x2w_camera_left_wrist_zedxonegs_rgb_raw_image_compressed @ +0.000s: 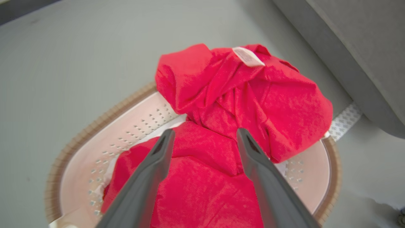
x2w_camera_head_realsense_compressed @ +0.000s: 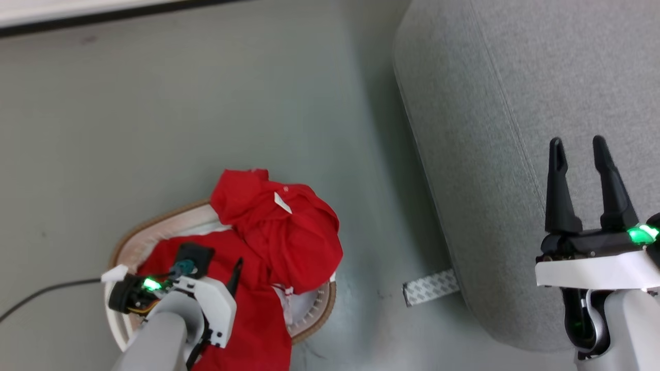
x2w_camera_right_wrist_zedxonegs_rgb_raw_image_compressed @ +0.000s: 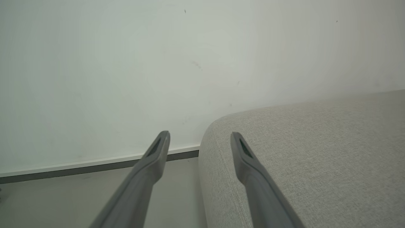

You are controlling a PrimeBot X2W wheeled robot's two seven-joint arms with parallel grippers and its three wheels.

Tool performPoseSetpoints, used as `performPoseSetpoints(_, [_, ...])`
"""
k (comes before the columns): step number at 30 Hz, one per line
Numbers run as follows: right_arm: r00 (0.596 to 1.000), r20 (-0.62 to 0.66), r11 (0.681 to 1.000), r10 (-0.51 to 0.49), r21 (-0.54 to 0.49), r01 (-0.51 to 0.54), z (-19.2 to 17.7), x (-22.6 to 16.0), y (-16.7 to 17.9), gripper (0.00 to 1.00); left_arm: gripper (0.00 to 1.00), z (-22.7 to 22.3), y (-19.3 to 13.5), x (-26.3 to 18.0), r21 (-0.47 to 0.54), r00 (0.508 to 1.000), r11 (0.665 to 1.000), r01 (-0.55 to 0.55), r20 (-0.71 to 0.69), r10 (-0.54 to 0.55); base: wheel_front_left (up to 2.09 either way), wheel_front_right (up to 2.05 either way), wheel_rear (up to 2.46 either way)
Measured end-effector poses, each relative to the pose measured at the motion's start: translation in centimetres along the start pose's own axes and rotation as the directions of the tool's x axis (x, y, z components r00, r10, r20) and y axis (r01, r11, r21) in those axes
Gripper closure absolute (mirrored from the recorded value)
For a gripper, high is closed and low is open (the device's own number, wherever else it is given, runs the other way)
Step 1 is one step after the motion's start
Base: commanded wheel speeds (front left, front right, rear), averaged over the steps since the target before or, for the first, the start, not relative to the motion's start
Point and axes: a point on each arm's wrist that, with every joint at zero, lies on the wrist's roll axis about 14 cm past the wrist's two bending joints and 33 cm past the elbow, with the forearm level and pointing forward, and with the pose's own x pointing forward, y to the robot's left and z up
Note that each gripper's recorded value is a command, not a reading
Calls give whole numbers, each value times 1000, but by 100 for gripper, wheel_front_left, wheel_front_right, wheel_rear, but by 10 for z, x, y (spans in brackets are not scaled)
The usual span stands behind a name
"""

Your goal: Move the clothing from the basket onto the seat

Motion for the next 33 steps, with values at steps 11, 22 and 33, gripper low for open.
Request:
performPoseSetpoints(11, [999, 24, 998, -45, -35, 46, -1, 20, -20, 0, 0, -69, -20, 49, 21, 953, 990, 139, -274, -128, 0, 0, 0])
performPoseSetpoints(22, [997, 35, 996, -68, -54, 70, -3, 28, -31, 0, 0, -124, -31, 75, 23, 854, 974, 224, -486, -184, 0, 0, 0])
performPoseSetpoints(33, [997, 11, 995, -78, -59, 78, -13, 29, -35, 0, 100, -138, -31, 84, 47, 816, 967, 251, -548, -186, 0, 0, 0])
